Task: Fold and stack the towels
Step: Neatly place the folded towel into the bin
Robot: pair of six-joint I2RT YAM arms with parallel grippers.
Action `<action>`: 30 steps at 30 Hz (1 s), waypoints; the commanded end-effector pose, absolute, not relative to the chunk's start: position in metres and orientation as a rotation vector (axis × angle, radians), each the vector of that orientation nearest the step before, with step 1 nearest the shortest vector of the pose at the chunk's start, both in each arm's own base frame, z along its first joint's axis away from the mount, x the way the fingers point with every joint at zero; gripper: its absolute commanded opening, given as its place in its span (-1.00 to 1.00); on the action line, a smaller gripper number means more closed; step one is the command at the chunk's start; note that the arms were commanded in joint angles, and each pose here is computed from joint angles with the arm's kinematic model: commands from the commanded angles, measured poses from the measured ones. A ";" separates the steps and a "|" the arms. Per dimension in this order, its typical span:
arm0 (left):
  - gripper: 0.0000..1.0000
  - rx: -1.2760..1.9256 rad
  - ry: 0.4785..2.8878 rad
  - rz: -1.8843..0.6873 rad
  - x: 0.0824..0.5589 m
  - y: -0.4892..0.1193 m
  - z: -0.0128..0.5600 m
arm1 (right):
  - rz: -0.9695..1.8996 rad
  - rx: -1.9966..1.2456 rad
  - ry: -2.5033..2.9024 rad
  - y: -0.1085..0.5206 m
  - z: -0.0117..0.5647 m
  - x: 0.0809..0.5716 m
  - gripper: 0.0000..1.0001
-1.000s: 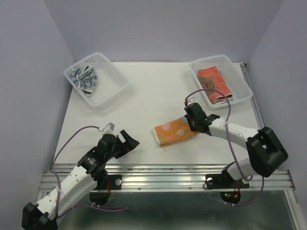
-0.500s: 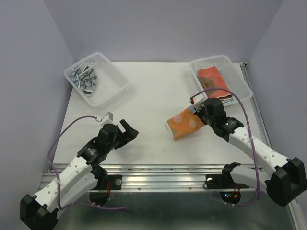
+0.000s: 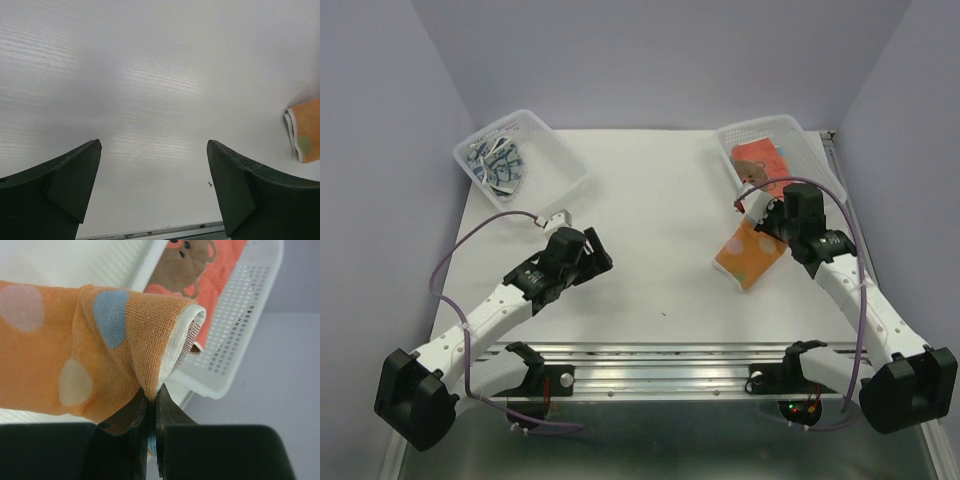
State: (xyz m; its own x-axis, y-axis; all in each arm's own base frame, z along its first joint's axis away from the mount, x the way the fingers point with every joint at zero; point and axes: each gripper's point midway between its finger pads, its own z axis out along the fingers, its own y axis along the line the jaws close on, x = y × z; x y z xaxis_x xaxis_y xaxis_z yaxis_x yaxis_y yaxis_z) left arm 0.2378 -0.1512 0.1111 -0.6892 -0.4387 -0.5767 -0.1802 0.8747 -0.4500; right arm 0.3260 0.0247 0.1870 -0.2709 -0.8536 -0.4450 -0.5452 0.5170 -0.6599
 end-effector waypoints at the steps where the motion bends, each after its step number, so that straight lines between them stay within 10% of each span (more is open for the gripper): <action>1: 0.98 -0.446 2.256 -0.388 0.256 -0.139 0.138 | -0.665 -1.342 1.829 -0.001 0.225 0.337 -0.99; 15: 0.98 -0.577 2.209 -0.171 0.281 -0.091 0.151 | -1.124 -1.266 1.535 -0.078 0.266 0.407 -0.99; 30: 0.98 -0.626 2.204 -0.136 0.293 -0.079 0.145 | -0.970 -1.224 1.247 -0.038 0.291 0.477 -0.99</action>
State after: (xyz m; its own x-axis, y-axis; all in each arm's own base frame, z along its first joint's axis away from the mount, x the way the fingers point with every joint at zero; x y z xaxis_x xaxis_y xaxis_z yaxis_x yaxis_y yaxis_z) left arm 0.2816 -0.0840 0.1311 -0.5754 -0.4802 -0.6620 -0.3843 0.8733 -0.2994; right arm 0.4492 -0.0452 0.2262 0.0372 -0.9880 -0.1501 -0.3004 0.1322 -0.9446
